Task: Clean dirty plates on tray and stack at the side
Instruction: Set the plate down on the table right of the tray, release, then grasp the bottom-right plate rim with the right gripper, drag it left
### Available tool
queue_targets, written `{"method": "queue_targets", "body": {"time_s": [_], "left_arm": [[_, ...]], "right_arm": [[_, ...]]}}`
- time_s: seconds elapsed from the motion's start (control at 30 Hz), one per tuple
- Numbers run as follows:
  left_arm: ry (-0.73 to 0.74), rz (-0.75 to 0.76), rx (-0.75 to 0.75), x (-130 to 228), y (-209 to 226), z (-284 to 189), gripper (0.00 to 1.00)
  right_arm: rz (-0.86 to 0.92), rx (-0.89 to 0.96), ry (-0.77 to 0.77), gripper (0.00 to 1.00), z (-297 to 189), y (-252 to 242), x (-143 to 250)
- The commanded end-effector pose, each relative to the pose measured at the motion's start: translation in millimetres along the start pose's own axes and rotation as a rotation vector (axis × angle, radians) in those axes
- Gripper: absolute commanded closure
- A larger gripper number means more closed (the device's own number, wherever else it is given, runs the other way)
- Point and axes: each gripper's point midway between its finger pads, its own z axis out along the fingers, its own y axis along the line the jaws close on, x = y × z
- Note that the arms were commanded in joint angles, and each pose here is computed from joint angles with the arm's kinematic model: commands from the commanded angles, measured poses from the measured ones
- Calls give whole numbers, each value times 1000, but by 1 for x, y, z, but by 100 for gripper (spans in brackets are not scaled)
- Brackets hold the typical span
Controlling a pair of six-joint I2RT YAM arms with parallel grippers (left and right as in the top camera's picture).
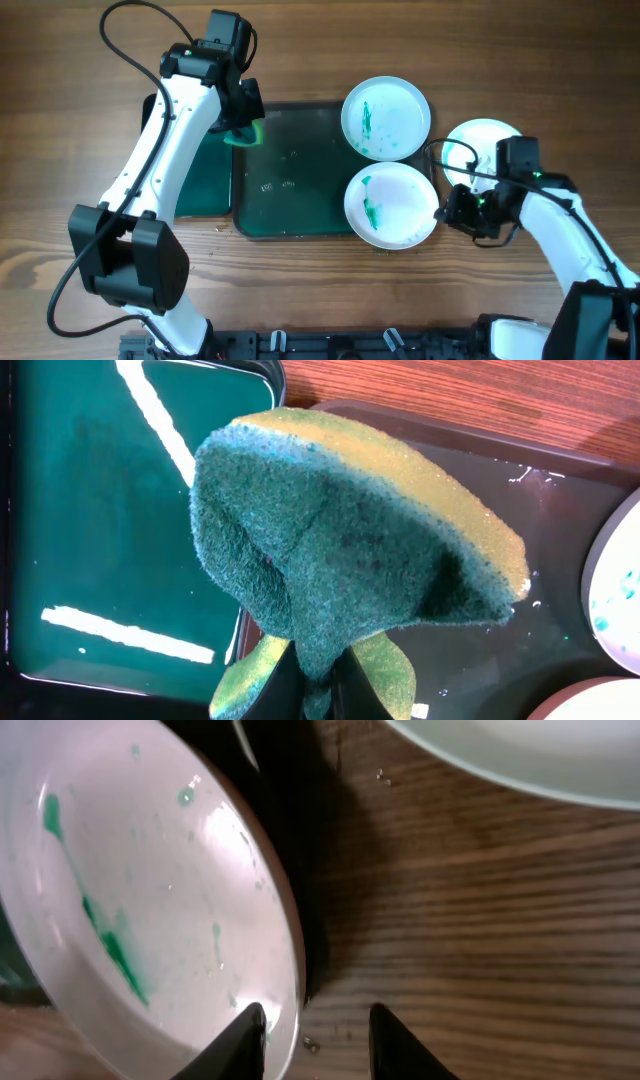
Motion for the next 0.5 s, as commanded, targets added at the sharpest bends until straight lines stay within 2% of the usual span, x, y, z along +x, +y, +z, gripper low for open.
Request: {"method": "queue_targets", "body": {"time_s": [0.0, 0.1, 0.3, 0.47], "left_arm": [[-32, -19, -2, -6, -1, -7, 96], [-32, -19, -2, -6, -1, -7, 96], [-31, -18, -3, -6, -1, -7, 96], [-32, -19, -2, -6, -1, -7, 96]], "right_arm": [[34, 17, 4, 66, 12, -2, 5], [35, 17, 10, 69, 21, -4, 6], [54, 19, 16, 95, 22, -4, 6], [57, -15, 37, 96, 20, 3, 10]]}}
